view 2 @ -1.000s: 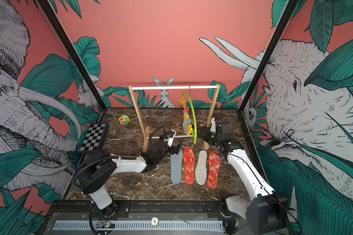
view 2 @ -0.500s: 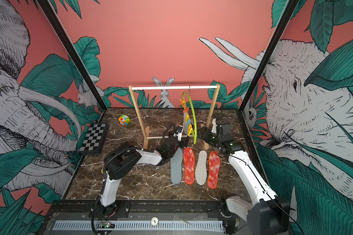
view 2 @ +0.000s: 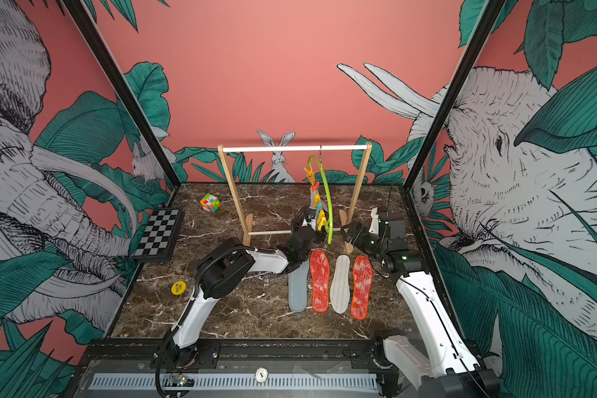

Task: Take the shoe insoles off the hanger
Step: Remove the insole from the hanger.

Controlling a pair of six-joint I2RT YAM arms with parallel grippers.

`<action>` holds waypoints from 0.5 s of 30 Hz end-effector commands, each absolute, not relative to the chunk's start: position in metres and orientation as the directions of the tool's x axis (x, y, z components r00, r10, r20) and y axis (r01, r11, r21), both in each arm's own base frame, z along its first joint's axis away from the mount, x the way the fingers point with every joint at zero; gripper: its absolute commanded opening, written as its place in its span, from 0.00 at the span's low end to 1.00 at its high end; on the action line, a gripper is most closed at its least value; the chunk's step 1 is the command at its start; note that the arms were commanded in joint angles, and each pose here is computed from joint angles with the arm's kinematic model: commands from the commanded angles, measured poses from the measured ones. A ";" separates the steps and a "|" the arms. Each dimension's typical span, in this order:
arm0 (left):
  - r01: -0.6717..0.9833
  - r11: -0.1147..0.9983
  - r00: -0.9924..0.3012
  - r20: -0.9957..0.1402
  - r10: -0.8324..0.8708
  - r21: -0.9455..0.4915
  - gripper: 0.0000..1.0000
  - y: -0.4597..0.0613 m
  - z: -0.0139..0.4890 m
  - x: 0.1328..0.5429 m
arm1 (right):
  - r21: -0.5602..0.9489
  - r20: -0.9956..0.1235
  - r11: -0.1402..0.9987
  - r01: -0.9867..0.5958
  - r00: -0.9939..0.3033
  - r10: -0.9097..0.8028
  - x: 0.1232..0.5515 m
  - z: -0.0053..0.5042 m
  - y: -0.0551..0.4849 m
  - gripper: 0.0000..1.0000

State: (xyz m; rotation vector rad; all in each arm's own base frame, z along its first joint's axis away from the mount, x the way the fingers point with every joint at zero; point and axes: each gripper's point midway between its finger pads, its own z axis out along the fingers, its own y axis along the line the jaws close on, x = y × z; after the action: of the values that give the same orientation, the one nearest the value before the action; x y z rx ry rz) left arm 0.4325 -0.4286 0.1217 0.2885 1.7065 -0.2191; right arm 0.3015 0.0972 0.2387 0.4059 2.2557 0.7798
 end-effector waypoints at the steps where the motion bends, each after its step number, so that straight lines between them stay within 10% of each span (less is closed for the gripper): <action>1: 0.247 0.969 -0.144 -0.988 0.051 0.015 0.89 -0.423 0.126 0.438 | 0.646 -0.530 0.762 0.037 -0.697 0.483 0.299 0.244 0.098 0.84; 15: 0.235 0.972 -0.146 -0.989 0.034 -0.001 0.49 -0.412 0.130 0.436 | 0.681 -0.516 0.732 0.015 -0.701 0.493 0.304 0.249 0.105 0.84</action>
State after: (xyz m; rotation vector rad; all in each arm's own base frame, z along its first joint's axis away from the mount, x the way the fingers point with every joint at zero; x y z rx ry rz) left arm 0.4369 -0.4217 0.1101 0.2483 1.7372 -0.1686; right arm 0.3010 0.1034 0.2432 0.3951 2.2476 0.8418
